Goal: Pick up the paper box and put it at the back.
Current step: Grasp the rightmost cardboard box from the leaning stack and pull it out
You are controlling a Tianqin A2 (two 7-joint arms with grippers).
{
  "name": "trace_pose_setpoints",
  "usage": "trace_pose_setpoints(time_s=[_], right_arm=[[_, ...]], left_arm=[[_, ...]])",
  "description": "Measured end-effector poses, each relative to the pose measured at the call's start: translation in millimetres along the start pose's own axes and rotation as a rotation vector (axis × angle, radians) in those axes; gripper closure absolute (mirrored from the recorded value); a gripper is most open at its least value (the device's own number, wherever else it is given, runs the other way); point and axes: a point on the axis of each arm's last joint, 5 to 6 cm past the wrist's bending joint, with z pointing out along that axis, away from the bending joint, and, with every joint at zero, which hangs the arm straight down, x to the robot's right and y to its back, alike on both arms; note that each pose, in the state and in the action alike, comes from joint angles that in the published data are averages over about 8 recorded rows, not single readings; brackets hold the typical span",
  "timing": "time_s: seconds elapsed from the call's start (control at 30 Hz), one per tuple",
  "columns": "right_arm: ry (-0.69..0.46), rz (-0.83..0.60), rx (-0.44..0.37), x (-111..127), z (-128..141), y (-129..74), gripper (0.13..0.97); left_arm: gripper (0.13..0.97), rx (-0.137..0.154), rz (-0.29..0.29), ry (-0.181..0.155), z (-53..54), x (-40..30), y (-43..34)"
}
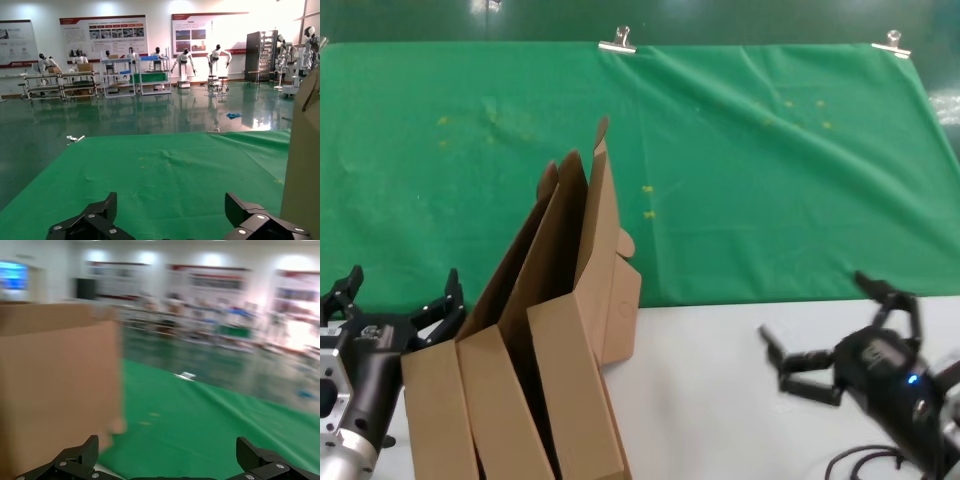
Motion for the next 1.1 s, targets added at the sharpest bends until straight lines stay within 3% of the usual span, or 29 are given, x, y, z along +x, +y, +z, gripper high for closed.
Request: trace_pose_setpoints(time_s=[0.1, 0.33, 0.5, 0.73, 0.9, 1.1], right_arm=[[-0.136, -0.09, 0.029, 3.0, 0.7, 4.6, 0.13], [-0.464, -0.291, 0.102, 8.6, 5.8, 20.9, 0.13], [-0.684, -0.338, 0.132, 9.9, 12.8, 27.2, 0.135], [-0.982, -0.347, 0.1, 8.0, 26.4, 24.0, 0.154], [-1.082, -0.334, 0.071, 2.3, 38.3, 17.1, 0.203], [-1.105, -0.321, 0.072, -5.5, 55.7, 7.9, 0.276]], left_arm=[[0.316, 0.0, 0.0, 0.0, 0.0, 0.0, 0.0], [0.481, 0.0, 0.0, 0.0, 0.0, 0.0, 0.0], [0.505, 0.0, 0.0, 0.0, 0.0, 0.0, 0.0], [0.687, 0.0, 0.0, 0.0, 0.0, 0.0, 0.0], [0.767, 0.0, 0.0, 0.0, 0.0, 0.0, 0.0], [0.858, 0.0, 0.0, 0.0, 0.0, 0.0, 0.0]])
